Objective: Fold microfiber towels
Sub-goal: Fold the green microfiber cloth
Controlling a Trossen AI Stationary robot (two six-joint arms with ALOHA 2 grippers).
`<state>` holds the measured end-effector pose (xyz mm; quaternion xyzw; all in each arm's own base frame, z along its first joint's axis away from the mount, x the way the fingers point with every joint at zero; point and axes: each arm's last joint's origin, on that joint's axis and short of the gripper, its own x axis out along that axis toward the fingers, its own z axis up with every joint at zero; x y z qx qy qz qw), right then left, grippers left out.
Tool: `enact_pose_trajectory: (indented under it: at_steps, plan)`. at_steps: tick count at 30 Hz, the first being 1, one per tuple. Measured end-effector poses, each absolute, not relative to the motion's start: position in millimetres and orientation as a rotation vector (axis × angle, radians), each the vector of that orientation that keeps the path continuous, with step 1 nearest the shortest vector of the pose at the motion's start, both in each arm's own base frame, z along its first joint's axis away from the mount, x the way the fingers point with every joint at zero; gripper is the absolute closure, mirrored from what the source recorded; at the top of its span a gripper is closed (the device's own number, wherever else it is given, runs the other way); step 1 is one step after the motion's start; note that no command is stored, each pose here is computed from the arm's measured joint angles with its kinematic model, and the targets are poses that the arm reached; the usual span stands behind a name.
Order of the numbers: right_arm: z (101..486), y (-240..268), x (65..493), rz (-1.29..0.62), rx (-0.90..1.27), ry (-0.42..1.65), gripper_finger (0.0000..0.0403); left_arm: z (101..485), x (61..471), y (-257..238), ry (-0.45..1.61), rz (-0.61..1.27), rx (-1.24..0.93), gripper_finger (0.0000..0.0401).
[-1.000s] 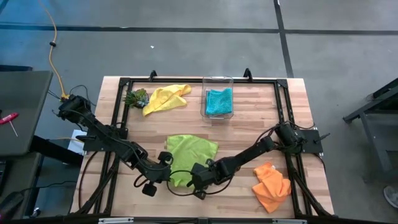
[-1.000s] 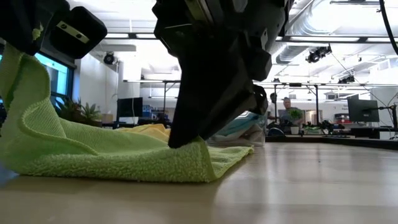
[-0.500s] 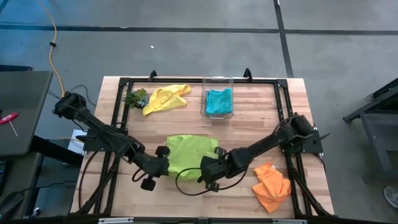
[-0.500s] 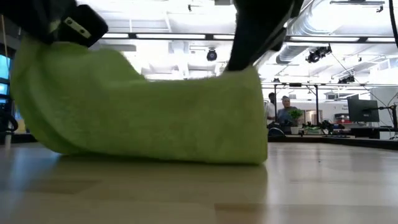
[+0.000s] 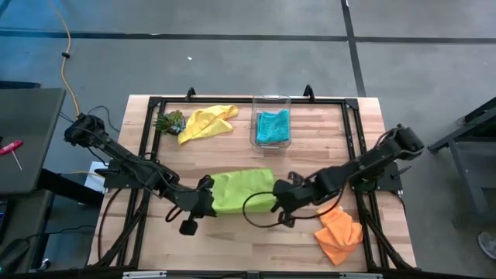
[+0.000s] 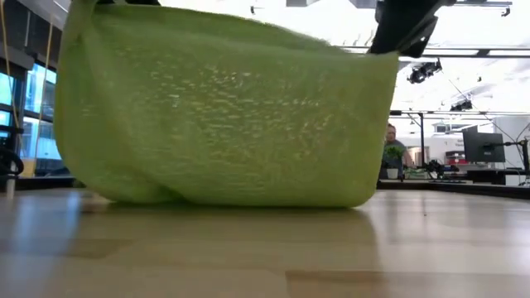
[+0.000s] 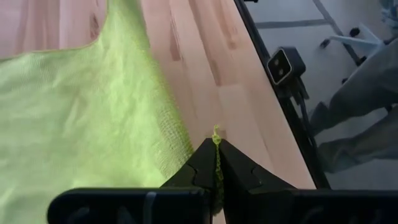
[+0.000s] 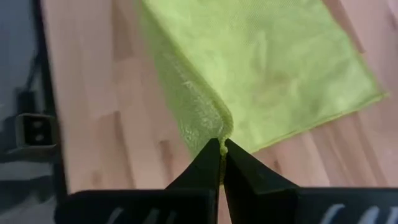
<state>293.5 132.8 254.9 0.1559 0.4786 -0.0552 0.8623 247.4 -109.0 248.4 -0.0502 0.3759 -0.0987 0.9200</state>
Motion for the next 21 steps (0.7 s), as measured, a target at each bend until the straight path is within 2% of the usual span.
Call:
enact_pose_trajectory:
  at_steps: [11, 17, 21]
  plan:
    - [267.2, 129.1, 281.2, 0.031, 0.35, 1.026, 0.0403, 247.7, 252.8, -114.4, 0.735, -0.214, -0.121, 0.0401]
    - [265.4, 116.6, 287.0, -0.018, 0.377, 1.028, 0.0403, 244.1, 252.7, -114.3, 0.771, -0.167, -0.202, 0.0401]
    - [264.6, 96.0, 294.3, -0.098, 0.425, 1.018, 0.0403, 239.2, 249.6, -108.7, 0.824, -0.053, -0.25, 0.0401]
